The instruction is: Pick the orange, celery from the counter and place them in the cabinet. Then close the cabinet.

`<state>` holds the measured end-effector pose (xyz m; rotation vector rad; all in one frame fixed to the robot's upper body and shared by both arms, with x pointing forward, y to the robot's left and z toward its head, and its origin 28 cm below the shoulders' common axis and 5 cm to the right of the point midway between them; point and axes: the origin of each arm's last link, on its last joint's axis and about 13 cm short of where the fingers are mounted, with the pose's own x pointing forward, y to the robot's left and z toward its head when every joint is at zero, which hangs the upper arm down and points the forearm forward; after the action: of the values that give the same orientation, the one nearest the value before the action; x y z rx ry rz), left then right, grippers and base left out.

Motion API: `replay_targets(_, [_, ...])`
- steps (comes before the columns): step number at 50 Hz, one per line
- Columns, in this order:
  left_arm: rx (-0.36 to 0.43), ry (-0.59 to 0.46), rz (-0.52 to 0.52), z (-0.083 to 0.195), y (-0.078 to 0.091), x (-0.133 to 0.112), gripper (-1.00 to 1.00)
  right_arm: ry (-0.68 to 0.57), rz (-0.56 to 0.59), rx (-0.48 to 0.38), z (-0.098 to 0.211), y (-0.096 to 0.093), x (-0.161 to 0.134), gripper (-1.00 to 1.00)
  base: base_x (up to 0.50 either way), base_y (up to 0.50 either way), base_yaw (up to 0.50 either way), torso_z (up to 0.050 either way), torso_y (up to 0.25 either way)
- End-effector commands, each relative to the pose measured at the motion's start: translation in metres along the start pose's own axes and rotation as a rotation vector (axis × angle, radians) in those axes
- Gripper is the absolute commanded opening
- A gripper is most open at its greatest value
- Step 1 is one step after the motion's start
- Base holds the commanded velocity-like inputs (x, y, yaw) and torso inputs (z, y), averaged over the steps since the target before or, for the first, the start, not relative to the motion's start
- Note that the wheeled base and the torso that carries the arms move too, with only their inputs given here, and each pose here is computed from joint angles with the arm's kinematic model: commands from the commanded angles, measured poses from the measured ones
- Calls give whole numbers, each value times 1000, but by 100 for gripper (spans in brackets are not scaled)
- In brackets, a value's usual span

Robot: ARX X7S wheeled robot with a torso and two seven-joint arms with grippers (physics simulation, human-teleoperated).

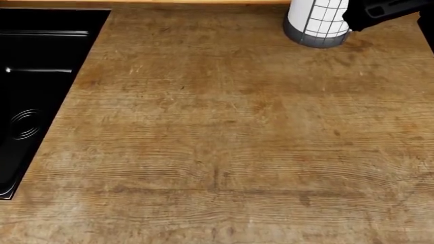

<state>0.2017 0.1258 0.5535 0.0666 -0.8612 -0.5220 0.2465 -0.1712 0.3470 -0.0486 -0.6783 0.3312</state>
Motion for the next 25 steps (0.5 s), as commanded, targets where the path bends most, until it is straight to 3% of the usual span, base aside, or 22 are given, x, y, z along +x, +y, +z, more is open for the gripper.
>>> replay_targets(1, [-199, 465, 149, -94, 36, 18, 100, 0, -1, 1, 1, 0, -1, 100, 0, -4, 0, 0, 0])
replay_targets(8, [-174, 409, 101, -83, 29, 9, 100, -1, -3, 0, 1, 0, -2, 100, 4, -1, -1, 0, 23])
replay_targets(15, [-151, 359, 72, -76, 26, -1, 100, -2, -6, -3, 2, -1, -3, 100, 2, -1, 0, -1, 249])
replay_targets(25, [-92, 309, 37, -74, 22, -35, 100, -5, -17, -16, 8, -3, -3, 100, 0, 0, 0, -2, 250])
